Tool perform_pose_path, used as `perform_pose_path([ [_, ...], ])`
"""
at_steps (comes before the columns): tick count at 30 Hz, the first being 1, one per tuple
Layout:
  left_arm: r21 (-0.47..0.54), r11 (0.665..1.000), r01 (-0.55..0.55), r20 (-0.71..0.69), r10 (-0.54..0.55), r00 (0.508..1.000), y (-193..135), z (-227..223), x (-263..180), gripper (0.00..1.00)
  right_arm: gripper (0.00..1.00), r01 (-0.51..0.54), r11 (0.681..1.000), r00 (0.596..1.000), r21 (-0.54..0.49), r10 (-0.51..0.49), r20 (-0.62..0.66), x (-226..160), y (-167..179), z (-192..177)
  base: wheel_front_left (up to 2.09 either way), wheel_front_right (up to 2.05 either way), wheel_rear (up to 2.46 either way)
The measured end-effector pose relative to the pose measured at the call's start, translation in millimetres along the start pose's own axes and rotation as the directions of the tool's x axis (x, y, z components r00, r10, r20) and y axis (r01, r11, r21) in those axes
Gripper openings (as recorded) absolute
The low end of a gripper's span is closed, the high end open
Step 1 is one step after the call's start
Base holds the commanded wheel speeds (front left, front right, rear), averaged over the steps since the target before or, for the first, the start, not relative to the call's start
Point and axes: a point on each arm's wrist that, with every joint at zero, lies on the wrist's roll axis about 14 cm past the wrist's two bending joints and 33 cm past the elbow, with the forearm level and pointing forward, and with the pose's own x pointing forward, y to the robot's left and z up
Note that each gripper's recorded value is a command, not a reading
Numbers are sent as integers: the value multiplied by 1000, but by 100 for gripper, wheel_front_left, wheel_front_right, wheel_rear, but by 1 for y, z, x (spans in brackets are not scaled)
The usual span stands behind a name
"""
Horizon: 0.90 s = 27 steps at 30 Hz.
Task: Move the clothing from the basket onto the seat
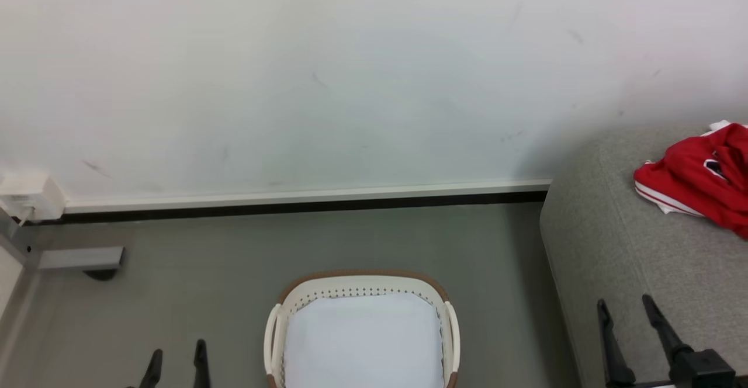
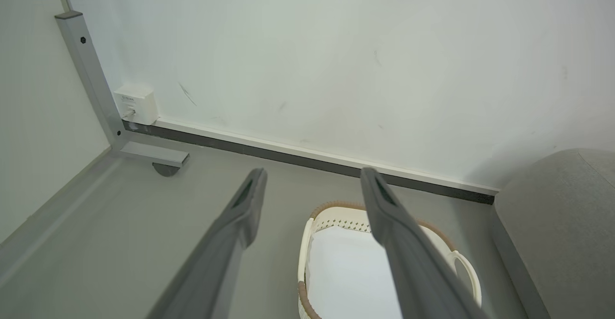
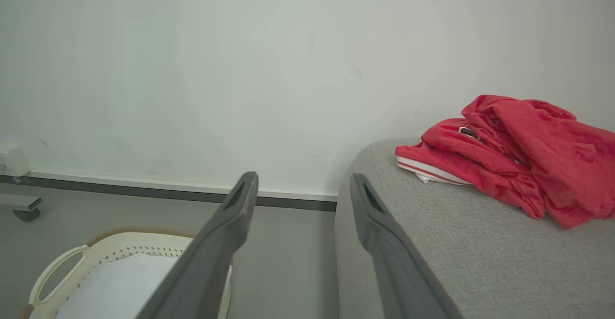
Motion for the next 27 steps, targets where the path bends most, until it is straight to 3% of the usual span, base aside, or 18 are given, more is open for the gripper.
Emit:
perform_pose_path([
  [27, 7, 999, 49, 31, -49, 998, -14, 9, -5, 100, 100, 0, 1000, 1000, 22, 0, 1, -9, 2, 0, 0, 0, 0],
])
